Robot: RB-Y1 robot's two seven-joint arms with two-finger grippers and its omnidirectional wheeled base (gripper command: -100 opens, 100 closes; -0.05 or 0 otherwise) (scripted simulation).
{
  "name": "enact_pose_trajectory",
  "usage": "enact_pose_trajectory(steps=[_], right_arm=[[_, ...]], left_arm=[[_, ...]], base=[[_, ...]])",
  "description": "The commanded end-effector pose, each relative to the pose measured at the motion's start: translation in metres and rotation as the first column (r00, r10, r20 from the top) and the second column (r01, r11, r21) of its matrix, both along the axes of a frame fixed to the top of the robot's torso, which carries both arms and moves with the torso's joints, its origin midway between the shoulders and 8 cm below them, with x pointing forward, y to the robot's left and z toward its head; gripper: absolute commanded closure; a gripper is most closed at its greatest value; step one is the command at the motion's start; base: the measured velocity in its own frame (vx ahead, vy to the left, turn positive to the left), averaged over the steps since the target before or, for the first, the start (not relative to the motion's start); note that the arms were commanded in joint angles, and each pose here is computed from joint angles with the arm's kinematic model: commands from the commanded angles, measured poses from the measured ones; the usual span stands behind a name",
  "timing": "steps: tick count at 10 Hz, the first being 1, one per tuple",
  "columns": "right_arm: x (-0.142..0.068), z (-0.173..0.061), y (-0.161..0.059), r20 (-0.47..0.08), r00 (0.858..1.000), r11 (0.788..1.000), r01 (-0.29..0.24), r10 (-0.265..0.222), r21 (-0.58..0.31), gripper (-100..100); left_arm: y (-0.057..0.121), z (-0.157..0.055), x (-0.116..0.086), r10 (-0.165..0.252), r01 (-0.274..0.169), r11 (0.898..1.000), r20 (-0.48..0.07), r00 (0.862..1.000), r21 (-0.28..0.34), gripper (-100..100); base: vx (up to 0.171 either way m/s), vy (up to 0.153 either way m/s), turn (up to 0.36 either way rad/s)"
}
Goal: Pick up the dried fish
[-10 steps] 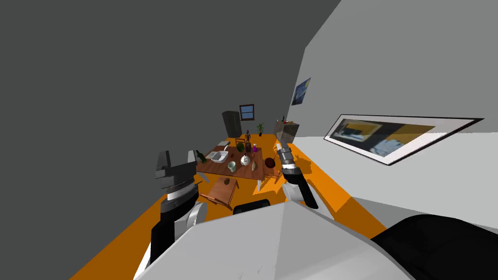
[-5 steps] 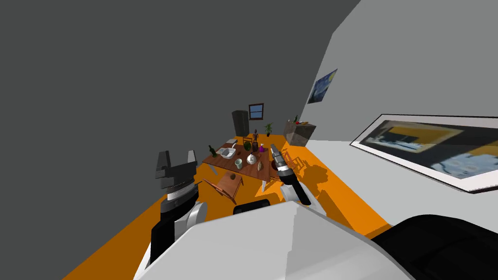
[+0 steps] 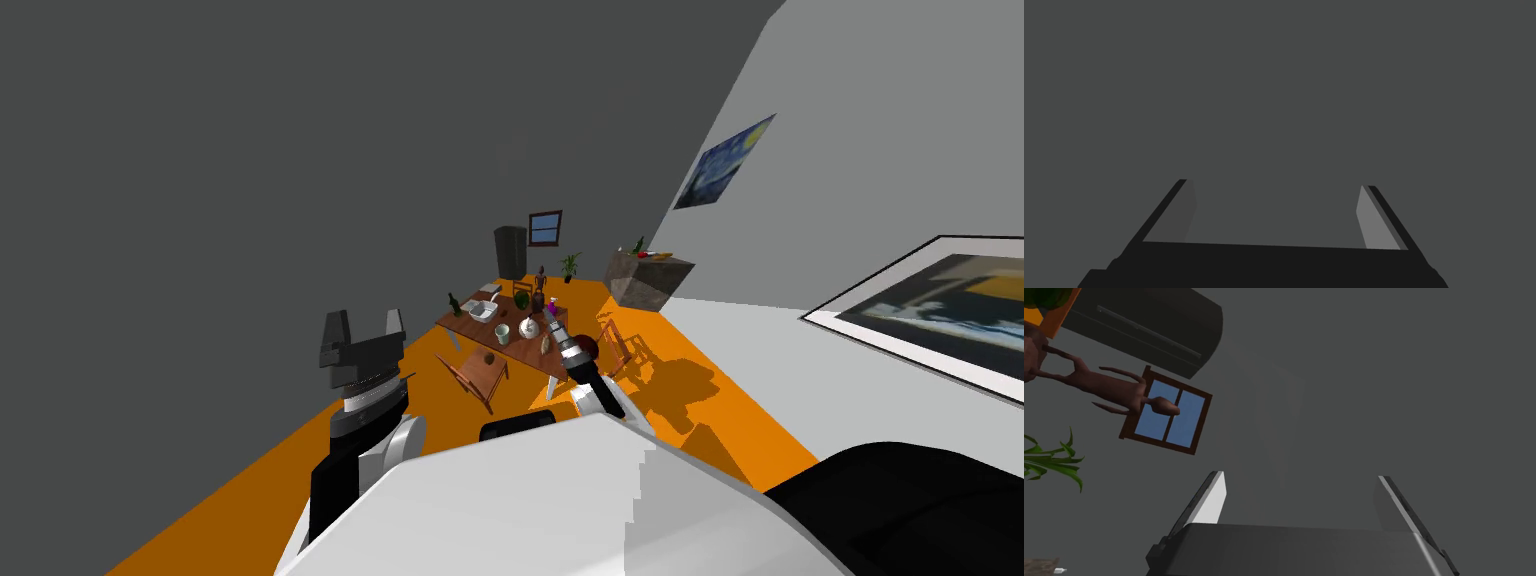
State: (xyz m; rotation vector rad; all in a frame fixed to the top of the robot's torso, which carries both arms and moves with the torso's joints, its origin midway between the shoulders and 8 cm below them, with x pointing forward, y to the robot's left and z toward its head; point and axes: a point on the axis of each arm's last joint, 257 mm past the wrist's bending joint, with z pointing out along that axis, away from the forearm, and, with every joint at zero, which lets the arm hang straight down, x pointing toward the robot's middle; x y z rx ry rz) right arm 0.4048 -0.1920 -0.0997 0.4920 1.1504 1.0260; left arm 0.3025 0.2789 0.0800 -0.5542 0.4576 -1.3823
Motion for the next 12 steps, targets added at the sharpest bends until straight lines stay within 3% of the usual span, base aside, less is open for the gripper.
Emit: enact_pose_trajectory(steps=[1, 2, 5, 8, 9, 10, 12], right_arm=[[0.005, -0.023, 0.011, -0.043, 0.999, 0.999, -0.014, 0.011, -0.053, -100], [0.005, -0.023, 0.011, -0.043, 0.999, 0.999, -0.014, 0.011, -0.053, -100], [0.007, -0.084, 0.037, -0.150, 0.988, 0.979, -0.073, 0.045, -0.190, -100], [0.005, -0.114, 0.044, -0.197, 0.979, 0.961, -0.098, 0.047, -0.258, -100], [0.002, -0.130, 0.054, -0.218, 0.974, 0.942, -0.126, 0.059, -0.310, -100], [0.002, -0.139, 0.052, -0.235, 0.970, 0.941, -0.129, 0.055, -0.313, -100], [-0.009, -0.183, 0.068, -0.300, 0.951, 0.890, -0.202, 0.077, -0.410, -100]], left_arm=[[0.000, 0.000, 0.000, 0.000, 0.000, 1.000, 0.000, 1.000, 0.000, 0], [0.000, 0.000, 0.000, 0.000, 0.000, 1.000, 0.000, 1.000, 0.000, 0], [0.000, 0.000, 0.000, 0.000, 0.000, 1.000, 0.000, 1.000, 0.000, 0], [0.000, 0.000, 0.000, 0.000, 0.000, 1.000, 0.000, 1.000, 0.000, 0], [0.000, 0.000, 0.000, 0.000, 0.000, 1.000, 0.000, 1.000, 0.000, 0], [0.000, 0.000, 0.000, 0.000, 0.000, 1.000, 0.000, 1.000, 0.000, 0], [0.000, 0.000, 0.000, 0.000, 0.000, 1.000, 0.000, 1.000, 0.000, 0]], base=[[0.011, 0.006, 0.288], [0.010, -0.001, 0.159], [0.015, 0.001, 0.405], [0.013, -0.001, 0.235], [0.004, 0.006, 0.275], [0.004, 0.001, 0.207], [0.005, 0.008, 0.364]])
